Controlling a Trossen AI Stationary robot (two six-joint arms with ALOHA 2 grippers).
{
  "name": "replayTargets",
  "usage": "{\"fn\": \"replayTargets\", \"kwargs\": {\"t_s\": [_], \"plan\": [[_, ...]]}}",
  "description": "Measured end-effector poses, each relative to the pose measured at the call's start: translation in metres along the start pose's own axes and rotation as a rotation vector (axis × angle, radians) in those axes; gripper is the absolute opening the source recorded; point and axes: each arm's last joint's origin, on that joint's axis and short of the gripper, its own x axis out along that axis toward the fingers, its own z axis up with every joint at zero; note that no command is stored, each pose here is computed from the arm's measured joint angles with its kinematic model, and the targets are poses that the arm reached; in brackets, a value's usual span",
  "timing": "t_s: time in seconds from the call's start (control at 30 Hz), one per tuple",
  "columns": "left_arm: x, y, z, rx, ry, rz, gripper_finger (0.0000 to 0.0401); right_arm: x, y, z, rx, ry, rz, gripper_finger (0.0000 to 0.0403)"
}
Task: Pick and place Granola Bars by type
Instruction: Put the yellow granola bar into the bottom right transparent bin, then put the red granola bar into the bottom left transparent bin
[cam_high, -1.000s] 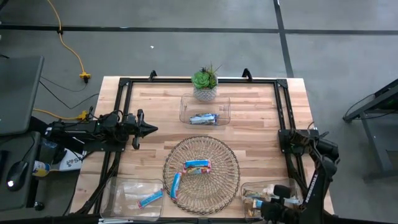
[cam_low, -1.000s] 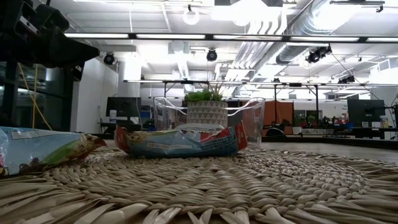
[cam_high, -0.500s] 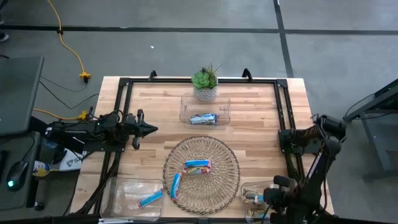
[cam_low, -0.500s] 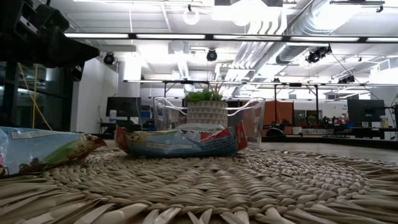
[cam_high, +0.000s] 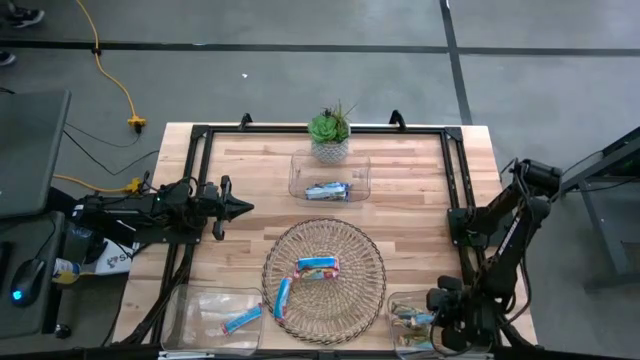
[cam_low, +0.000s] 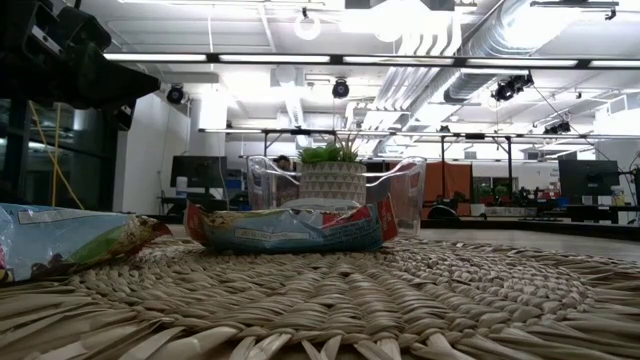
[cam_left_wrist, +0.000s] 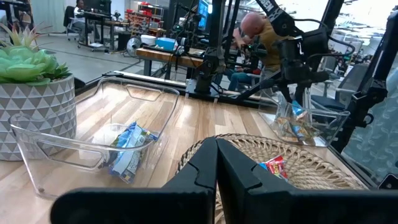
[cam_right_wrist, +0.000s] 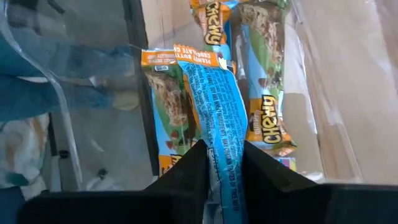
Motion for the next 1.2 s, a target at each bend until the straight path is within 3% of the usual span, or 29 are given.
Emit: {"fn": "replayTargets", "kwargs": {"t_s": [0.43,0.77,1.0,1.2], "plan": [[0.000,0.000,0.000,0.000,0.000,0.000,0.0001,0.000,0.002,0.000,-0.048,0.011,0.019,0.0196],[0.000,0.000,0.000,0.000,0.000,0.000,0.0001,-0.032,0.005,0.014,-0.019,-0.033,0.158,0.0200],[0.000,0.000,0.000,0.000,0.000,0.000,0.0001,-0.065,0.002,0.047,-0.037,-0.325,0.248,0.0195],[0.000,0.000,0.000,0.000,0.000,0.000,0.0001,-0.090,0.002,0.083,-0.147,-0.641,0.274,0.0195]]}}
